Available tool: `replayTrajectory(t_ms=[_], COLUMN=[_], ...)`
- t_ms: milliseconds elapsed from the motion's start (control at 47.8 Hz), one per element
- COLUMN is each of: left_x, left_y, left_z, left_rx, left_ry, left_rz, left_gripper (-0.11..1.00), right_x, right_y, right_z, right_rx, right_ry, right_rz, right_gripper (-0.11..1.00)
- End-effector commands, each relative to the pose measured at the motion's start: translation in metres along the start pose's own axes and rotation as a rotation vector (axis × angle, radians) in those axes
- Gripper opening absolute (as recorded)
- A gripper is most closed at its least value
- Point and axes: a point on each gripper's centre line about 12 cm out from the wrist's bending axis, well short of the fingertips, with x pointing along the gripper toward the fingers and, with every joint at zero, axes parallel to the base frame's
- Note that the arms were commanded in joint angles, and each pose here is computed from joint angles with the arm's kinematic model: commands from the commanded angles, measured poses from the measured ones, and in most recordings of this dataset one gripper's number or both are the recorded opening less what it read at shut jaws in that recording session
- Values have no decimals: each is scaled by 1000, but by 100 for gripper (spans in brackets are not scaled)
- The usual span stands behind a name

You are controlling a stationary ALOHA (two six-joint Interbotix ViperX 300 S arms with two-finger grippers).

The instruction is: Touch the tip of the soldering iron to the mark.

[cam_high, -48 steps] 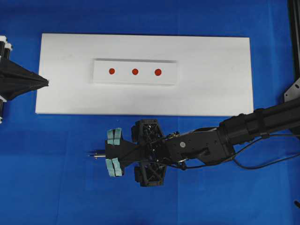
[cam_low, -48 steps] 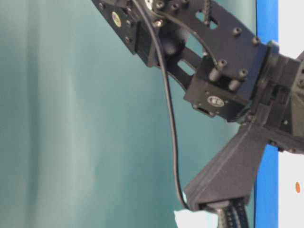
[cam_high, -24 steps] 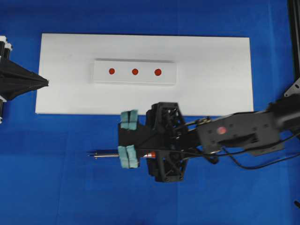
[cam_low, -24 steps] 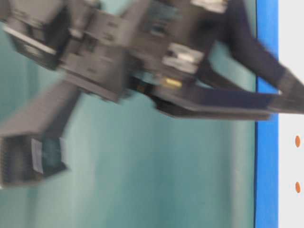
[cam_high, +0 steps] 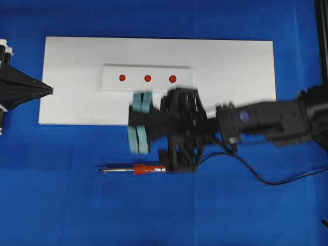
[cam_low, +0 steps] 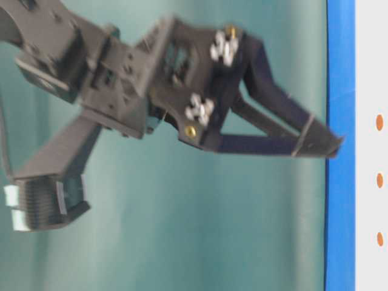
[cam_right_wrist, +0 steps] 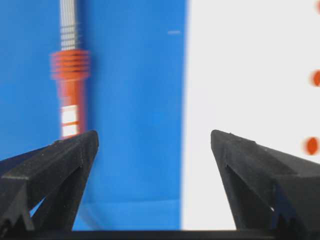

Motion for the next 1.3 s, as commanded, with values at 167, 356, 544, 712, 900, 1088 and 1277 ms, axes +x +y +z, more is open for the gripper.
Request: replayTrajectory(t_ms=[167, 356, 544, 712, 900, 1088, 1277], left_x=[1, 1, 1, 1, 1, 0, -3], left_y=[0, 1, 0, 0, 1, 0, 0], left_z=[4, 4, 4, 4, 4, 7, 10], left_rx=[0, -1, 0, -1, -3, 0, 3], left_ry=[-12, -11, -11, -11, -12, -25, -34], left_rz=[2, 3, 2, 2, 3, 2, 2], left_gripper=[0, 0, 0, 0, 0, 0, 0], right_x=[-14, -13, -17, -40, -81, -121, -159], right_y=[-66, -87, -89, -91, -97, -103, -107], right_z=[22, 25, 24, 17, -9, -51, -91], right_rx=[36, 57, 51, 44, 46, 53, 53], right_ry=[-55, -68, -76, -117, -206, -335, -484], right_rz=[-70, -89, -93, -90, -74, -46, -16], right_gripper=[90, 90, 90, 90, 90, 90, 89])
